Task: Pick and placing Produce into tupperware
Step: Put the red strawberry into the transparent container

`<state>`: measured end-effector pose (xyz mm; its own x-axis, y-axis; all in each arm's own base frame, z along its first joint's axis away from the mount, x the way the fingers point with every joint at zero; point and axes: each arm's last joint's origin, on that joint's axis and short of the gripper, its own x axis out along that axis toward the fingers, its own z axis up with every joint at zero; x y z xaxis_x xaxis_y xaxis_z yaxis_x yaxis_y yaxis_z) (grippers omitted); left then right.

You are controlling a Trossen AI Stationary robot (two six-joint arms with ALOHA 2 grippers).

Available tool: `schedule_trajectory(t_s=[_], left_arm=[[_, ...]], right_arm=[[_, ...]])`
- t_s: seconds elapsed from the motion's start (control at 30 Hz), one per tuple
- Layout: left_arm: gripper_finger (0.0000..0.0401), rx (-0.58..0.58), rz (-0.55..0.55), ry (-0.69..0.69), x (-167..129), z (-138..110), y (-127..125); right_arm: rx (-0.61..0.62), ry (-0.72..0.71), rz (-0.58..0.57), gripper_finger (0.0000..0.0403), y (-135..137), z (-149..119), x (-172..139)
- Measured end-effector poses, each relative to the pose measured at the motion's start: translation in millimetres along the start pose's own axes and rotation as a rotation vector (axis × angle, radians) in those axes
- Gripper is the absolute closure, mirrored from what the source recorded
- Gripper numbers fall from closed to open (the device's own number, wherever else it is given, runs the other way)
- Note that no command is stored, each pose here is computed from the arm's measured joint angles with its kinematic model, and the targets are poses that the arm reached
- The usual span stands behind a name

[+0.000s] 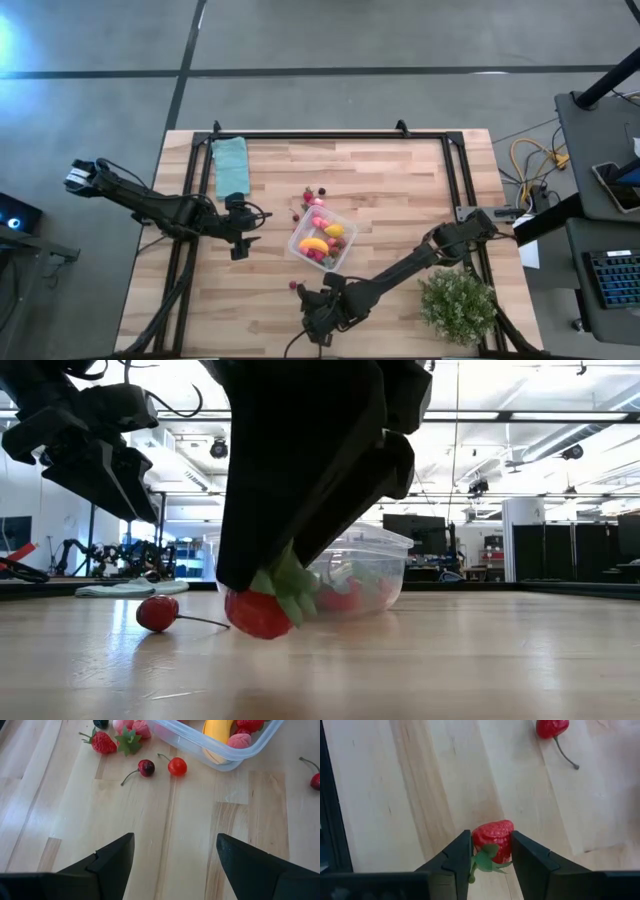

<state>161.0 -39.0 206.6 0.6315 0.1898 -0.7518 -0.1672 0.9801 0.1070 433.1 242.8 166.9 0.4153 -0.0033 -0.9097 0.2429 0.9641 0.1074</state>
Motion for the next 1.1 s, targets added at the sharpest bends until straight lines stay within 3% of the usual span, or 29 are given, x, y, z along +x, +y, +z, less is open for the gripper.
schedule_trajectory(t_s=[0.2, 0.43, 0.67, 0.87, 0.97, 1.1], left_arm=[[0.0134, 0.000, 0.000, 0.000, 0.0, 0.0, 0.0], [0.0134, 0.000, 0.000, -0.001, 0.0, 0.0, 0.0], [0.0134, 0.000, 0.000, -0.001, 0.0, 0.1, -0.1], [0.0134, 0.000, -0.005, 0.001, 0.0, 0.0, -0.2], [0.0134, 0.000, -0.006, 0.001, 0.1, 0.0, -0.2], [0.0134, 0.000, -0.006, 0.002, 0.0, 0.0, -0.2]], right_arm=[[-0.002, -0.015, -0.029, 0.0282, 0.5, 4.7, -9.1], [0.006, -0.070, -0.161, 0.0282, -4.2, 16.5, -33.1], [0.159, -0.143, -0.361, 0.0282, -24.7, 33.6, -65.3], [0.363, -0.145, -0.586, 0.0282, -66.5, 42.7, -89.4], [0.407, -0.120, -0.566, 0.0282, -83.7, 53.8, -91.5], [0.419, -0.033, -0.427, 0.0282, -107.0, 77.0, -82.9]])
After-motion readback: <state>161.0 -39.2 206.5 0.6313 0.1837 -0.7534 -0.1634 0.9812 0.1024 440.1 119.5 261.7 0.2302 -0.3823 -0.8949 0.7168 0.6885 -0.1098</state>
